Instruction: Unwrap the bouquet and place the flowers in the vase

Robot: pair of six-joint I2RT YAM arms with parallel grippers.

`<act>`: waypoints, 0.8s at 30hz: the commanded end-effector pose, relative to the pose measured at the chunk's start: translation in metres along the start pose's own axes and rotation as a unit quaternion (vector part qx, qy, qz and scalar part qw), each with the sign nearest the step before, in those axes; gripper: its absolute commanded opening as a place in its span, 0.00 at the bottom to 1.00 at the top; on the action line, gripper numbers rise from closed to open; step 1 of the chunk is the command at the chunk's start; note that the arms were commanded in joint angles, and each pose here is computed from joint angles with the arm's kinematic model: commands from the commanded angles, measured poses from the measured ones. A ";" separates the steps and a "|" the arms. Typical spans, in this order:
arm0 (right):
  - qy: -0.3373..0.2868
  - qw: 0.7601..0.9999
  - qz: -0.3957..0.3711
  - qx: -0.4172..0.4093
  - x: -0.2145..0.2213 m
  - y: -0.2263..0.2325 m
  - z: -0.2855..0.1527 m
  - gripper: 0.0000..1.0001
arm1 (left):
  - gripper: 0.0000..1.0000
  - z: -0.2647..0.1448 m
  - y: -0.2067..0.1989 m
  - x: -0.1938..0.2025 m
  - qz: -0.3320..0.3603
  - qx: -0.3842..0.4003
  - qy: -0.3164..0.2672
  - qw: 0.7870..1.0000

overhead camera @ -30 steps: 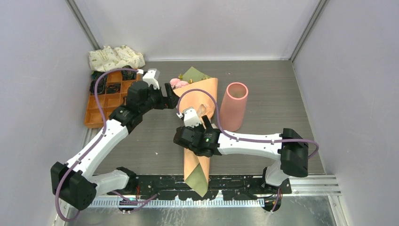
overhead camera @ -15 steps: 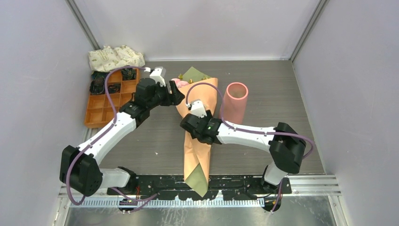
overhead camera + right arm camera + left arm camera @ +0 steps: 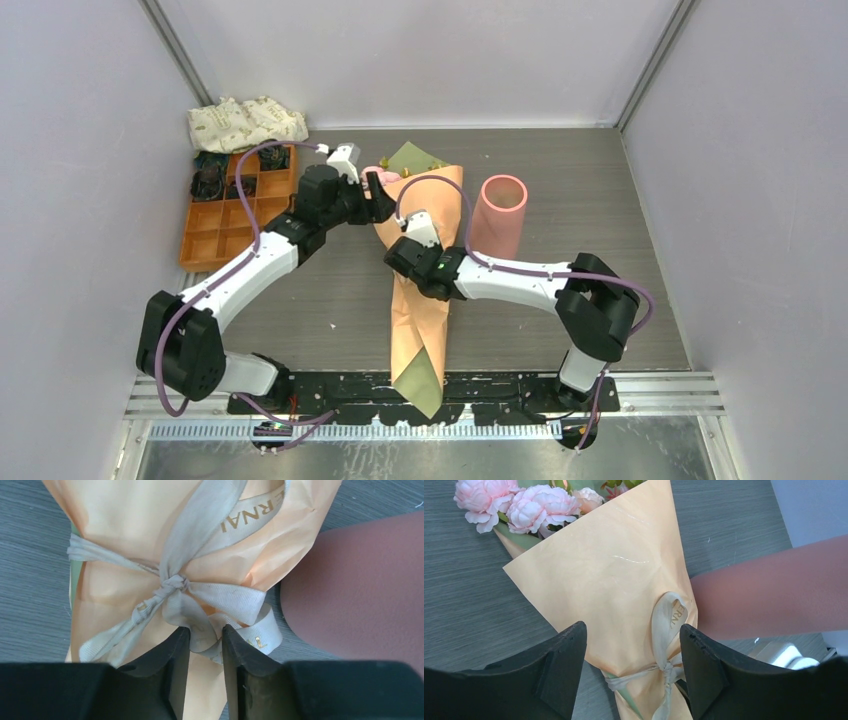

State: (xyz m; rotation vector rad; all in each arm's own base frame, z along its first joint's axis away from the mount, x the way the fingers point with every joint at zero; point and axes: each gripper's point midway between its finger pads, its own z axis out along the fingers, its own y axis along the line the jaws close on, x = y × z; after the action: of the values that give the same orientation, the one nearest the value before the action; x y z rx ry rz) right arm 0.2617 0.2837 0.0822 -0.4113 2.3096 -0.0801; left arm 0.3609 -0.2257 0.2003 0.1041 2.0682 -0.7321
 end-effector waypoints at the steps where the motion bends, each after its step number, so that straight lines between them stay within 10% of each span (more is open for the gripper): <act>1: -0.025 1.000 0.015 -0.001 -0.020 0.000 -0.005 0.28 | 0.68 0.002 -0.016 -0.019 0.001 0.031 -0.035 0.999; 7: -0.024 1.000 0.019 0.000 -0.022 -0.001 -0.008 0.01 | 0.67 0.013 -0.013 -0.005 -0.011 0.033 -0.024 0.999; 24: -0.075 0.990 0.075 -0.096 -0.069 0.002 -0.093 0.01 | 0.55 0.074 -0.002 0.073 -0.024 0.019 0.064 0.997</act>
State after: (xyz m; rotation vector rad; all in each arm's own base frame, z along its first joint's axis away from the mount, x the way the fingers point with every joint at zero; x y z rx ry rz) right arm 0.2442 0.2912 0.1490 -0.3757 2.2576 0.1161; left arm 0.3629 -0.2738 0.1192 0.1423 2.2077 -0.7985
